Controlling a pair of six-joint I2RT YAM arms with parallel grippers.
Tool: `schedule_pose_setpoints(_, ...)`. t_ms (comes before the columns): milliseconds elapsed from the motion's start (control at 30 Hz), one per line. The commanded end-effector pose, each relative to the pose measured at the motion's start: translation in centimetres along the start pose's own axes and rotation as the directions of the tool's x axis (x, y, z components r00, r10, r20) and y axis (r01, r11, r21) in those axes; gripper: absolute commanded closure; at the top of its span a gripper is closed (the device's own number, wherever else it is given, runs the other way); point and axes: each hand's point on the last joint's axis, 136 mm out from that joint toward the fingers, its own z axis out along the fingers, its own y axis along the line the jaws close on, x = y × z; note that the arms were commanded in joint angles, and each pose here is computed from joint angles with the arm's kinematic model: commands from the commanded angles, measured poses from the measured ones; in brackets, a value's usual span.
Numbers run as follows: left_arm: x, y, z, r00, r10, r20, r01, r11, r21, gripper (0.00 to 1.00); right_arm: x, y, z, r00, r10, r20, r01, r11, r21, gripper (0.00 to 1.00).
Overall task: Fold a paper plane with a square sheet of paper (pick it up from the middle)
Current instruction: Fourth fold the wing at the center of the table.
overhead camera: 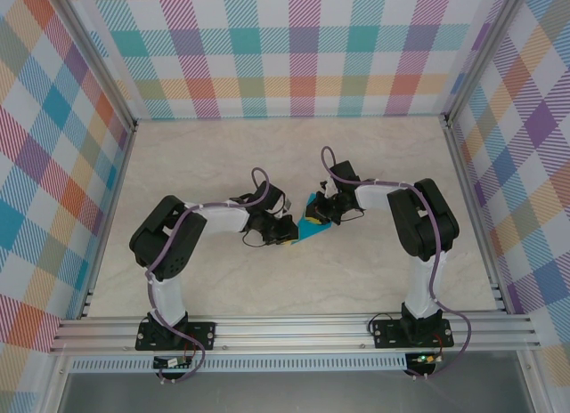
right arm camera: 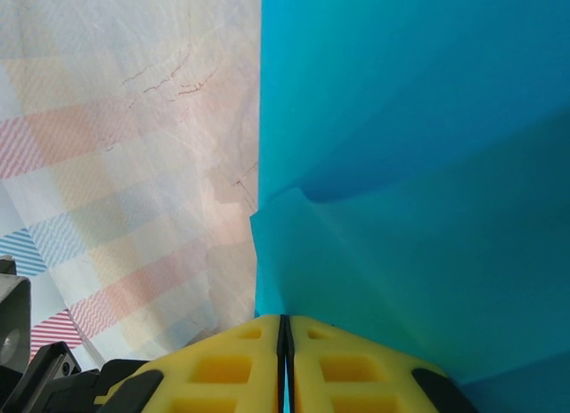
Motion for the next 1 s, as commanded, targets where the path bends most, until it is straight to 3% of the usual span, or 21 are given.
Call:
schedule_pose_setpoints(0,4.4,5.9,-0.5,0.989,-0.102,-0.111,0.076,0.973,-0.22,0.88,1.9,-5.5,1.9,0.994,0.095,-0.05,-0.085,0.982,0.168,0.88)
schedule_pose_setpoints(200,4.1,5.9,-1.6,0.993,-0.08,-0.083,0.058,0.967,-0.247,0.88,1.8,-5.4,1.8,0.994,0.093,-0.05,-0.084,0.983,0.165,0.88)
schedule_pose_setpoints(533,-0.3,-2.3,-4.7,0.999,0.013,0.049,-0.012,1.0,-0.019,0.87,1.7,-5.1,1.8,0.994,0.095,-0.046,-0.087,0.984,0.154,0.88)
schedule_pose_setpoints(667,-2.3,-4.3,-3.6,0.997,-0.003,0.08,-0.002,0.997,0.072,0.87,1.6,-4.9,1.8,0.994,0.098,-0.042,-0.091,0.985,0.145,0.88)
schedule_pose_setpoints(967,-3.9,-2.9,0.3,0.995,-0.073,0.072,0.068,0.995,0.068,0.9,1.5,-4.5,1.8,0.994,0.105,-0.04,-0.1,0.987,0.124,0.87)
